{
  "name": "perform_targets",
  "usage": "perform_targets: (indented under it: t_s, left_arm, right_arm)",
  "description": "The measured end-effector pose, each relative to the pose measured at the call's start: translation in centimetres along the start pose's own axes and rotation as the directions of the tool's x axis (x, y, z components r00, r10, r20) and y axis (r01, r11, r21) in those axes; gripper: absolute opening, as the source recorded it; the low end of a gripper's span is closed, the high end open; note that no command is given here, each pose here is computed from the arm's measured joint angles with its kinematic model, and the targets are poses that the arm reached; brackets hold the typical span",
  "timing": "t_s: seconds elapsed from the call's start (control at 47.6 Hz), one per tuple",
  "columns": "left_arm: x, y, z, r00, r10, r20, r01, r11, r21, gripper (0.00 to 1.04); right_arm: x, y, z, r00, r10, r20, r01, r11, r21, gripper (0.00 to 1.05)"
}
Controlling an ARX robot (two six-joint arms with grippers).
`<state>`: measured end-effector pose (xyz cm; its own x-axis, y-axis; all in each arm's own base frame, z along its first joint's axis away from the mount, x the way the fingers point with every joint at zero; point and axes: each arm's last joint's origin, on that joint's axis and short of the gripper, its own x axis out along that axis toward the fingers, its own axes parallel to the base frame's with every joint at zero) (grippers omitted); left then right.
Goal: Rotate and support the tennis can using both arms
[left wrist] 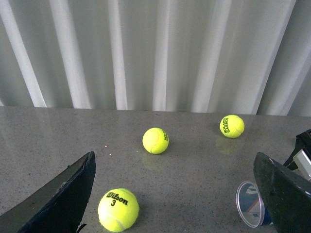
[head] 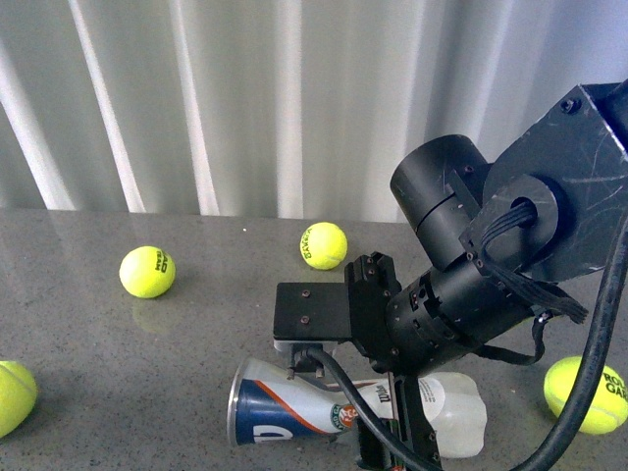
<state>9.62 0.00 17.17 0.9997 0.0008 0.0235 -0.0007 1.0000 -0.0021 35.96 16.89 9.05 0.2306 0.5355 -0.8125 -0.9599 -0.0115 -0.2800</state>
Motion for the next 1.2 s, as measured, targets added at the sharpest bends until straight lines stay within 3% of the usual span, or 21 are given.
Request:
perform_targets:
  t_s: [1.198]
  left_arm:
    - [0.0, 0.0, 0.0, 1.000, 0.000, 0.000, 0.000, 1.000, 0.000, 0.98]
  right_arm:
    - [-5.7, -1.2, 1.4, 0.990, -0.094, 0.105, 0.090, 0.995, 0.040, 0.98]
